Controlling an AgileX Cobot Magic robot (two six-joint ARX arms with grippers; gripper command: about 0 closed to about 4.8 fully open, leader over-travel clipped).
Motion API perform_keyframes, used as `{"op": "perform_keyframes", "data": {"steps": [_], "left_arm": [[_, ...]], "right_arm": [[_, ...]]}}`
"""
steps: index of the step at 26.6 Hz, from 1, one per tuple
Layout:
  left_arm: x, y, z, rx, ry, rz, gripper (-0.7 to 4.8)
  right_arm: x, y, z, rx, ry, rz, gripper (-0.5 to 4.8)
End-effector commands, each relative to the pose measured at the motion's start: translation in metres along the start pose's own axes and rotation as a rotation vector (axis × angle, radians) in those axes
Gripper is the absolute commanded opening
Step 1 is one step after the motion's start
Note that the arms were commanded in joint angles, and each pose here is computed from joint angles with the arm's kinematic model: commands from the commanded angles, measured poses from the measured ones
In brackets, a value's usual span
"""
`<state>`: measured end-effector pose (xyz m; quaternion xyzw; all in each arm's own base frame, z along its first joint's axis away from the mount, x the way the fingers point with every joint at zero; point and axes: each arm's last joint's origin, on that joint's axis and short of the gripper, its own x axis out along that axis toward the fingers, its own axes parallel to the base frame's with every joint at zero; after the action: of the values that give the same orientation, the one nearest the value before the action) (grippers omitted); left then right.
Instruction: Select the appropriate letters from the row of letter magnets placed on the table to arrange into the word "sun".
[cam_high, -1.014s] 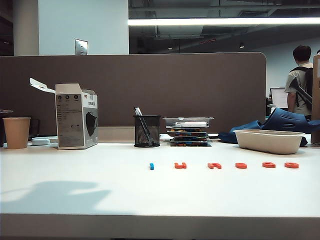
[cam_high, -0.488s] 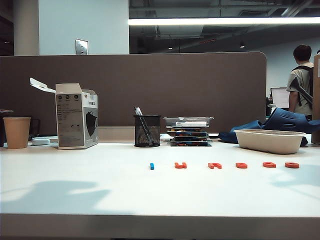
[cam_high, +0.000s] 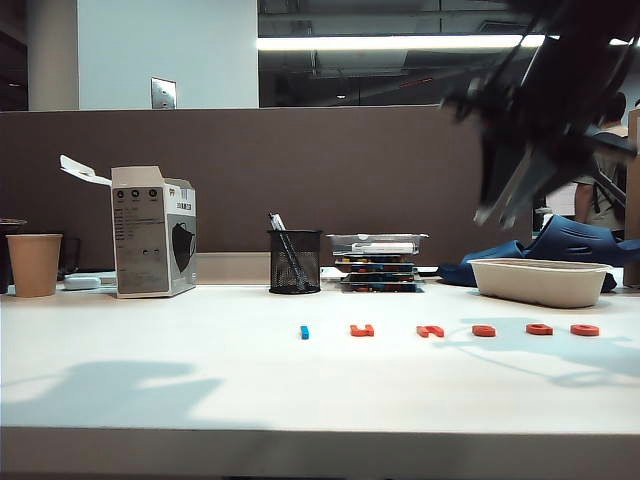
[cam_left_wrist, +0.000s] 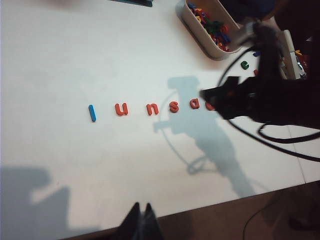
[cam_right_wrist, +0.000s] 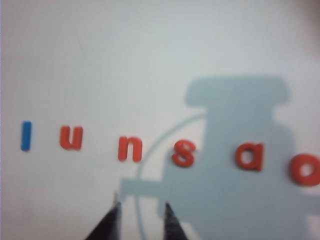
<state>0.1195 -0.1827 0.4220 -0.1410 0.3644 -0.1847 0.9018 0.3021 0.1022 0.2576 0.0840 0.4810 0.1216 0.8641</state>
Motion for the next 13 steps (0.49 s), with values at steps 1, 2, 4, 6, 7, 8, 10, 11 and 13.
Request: {"op": "perform_keyframes", "data": {"steps": [1,2,4,6,7,8,10,11,13], "left_arm": [[-0.002,0.0,0.001,0.0,-0.014,-0.006,-0.04],[-0.002,0.0,0.001,0.0,-0.014,-0.007,-0.04],[-0.002,0.0,0.001,0.0,-0.013,-0.006,-0.04],[-0.002,0.0,0.001,0.001,-0.012,-0.004,-0.04],[-0.002,0.0,0.001,0.004,-0.011,-0.004,-0.04],[-0.002,0.0,0.001,0.005,-0.011,-0.003,-0.04],[-0.002,0.0,0.001,0.005,-0.01,-0.002,-0.04],[-0.002,0.0,0.001,0.005,-0.01,-0.002,-0.04],[-0.002,0.0,0.001,0.005,-0.01,-0.002,-0.04]], "right_arm": [[0.019,-0.001,-0.001,0.058,0.047,-0.012,1.27],[0.025,-0.002,-0.002,0.072,0.063,-0.018,1.27],[0.036,-0.004,-0.004,0.082,0.094,-0.029,1.38],[0.045,-0.006,-0.005,0.083,0.108,-0.051,1.81],[0.048,-0.007,-0.005,0.083,0.113,-0.058,1.92],[0.05,-0.007,-0.005,0.084,0.116,-0.059,1.92],[0.054,-0.007,-0.005,0.083,0.117,-0.063,1.92],[0.055,-0.008,-0.005,0.083,0.113,-0.073,1.91],[0.055,-0.008,-0.004,0.081,0.105,-0.09,1.92]]}}
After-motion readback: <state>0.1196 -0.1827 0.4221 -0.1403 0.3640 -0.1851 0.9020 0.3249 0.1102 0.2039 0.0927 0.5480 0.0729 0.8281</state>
